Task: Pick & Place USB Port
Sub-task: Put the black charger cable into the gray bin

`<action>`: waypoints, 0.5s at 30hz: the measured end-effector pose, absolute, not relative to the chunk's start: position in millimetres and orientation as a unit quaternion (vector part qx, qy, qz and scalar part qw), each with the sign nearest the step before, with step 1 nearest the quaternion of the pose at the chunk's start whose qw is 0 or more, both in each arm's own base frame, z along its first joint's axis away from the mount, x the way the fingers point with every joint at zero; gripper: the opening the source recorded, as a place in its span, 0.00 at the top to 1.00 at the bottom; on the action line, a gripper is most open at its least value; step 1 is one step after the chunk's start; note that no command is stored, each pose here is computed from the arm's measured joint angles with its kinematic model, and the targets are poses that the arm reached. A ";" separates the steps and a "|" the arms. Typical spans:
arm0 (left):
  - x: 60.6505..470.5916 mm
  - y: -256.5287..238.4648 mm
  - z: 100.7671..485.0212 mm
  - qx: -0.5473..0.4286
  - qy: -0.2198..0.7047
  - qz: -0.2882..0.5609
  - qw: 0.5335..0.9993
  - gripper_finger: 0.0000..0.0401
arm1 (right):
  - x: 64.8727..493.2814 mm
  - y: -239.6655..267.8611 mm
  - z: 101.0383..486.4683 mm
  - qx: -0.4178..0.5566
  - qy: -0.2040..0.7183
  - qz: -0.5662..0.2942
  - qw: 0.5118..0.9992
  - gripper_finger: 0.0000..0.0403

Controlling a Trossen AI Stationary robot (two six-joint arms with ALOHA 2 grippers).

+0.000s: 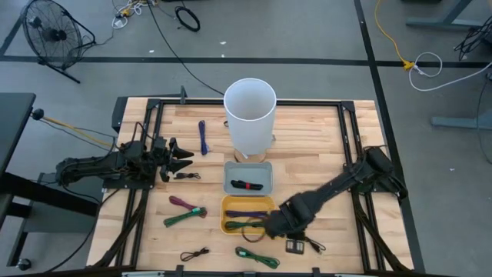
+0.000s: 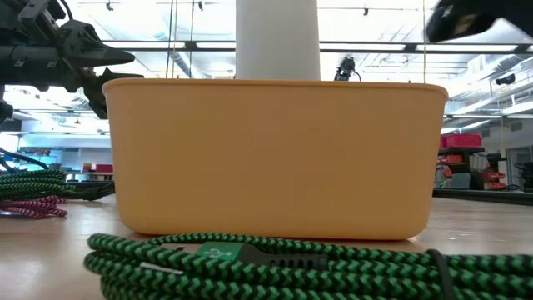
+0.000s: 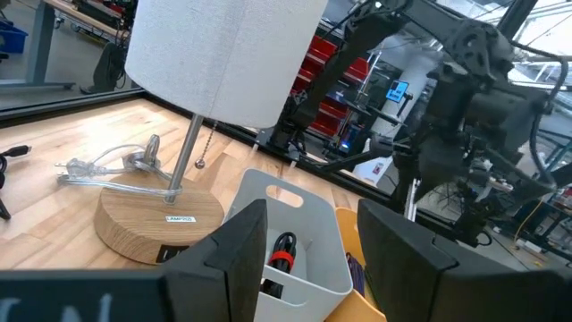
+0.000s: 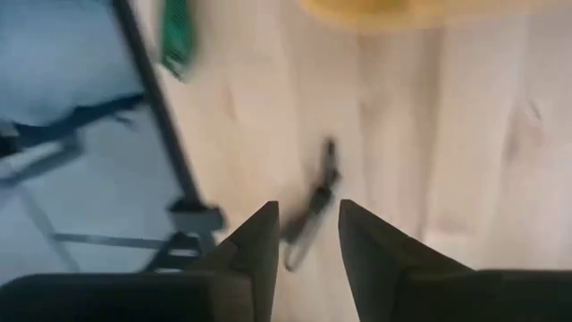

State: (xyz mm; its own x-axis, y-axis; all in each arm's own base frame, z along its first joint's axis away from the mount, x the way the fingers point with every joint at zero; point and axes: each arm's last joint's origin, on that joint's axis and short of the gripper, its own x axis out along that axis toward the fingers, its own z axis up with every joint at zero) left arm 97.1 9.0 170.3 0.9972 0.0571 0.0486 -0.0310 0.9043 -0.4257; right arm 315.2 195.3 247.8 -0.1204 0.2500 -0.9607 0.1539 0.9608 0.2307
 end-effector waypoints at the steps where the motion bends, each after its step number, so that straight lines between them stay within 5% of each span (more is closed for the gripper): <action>1: 97.1 9.0 170.3 -0.217 -0.030 0.023 0.975 0.55 | 309.2 200.1 247.6 0.121 0.753 0.026 0.646 0.72; 7: 97.1 8.6 170.3 -0.218 -0.029 0.016 0.975 0.55 | 272.3 226.8 247.9 0.067 0.767 -0.077 0.633 0.72; 15: 97.1 7.4 170.6 -0.239 -0.025 -0.005 0.971 0.55 | 252.3 246.5 247.9 0.065 0.760 -0.114 0.636 0.74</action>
State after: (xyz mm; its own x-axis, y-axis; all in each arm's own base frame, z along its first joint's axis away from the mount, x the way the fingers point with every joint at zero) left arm 97.1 7.4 170.6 0.9987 0.0018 0.0512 0.0222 0.8854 -0.4644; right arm 252.3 246.5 247.9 -0.1813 -0.0456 -0.9824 0.2444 0.9655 -0.0899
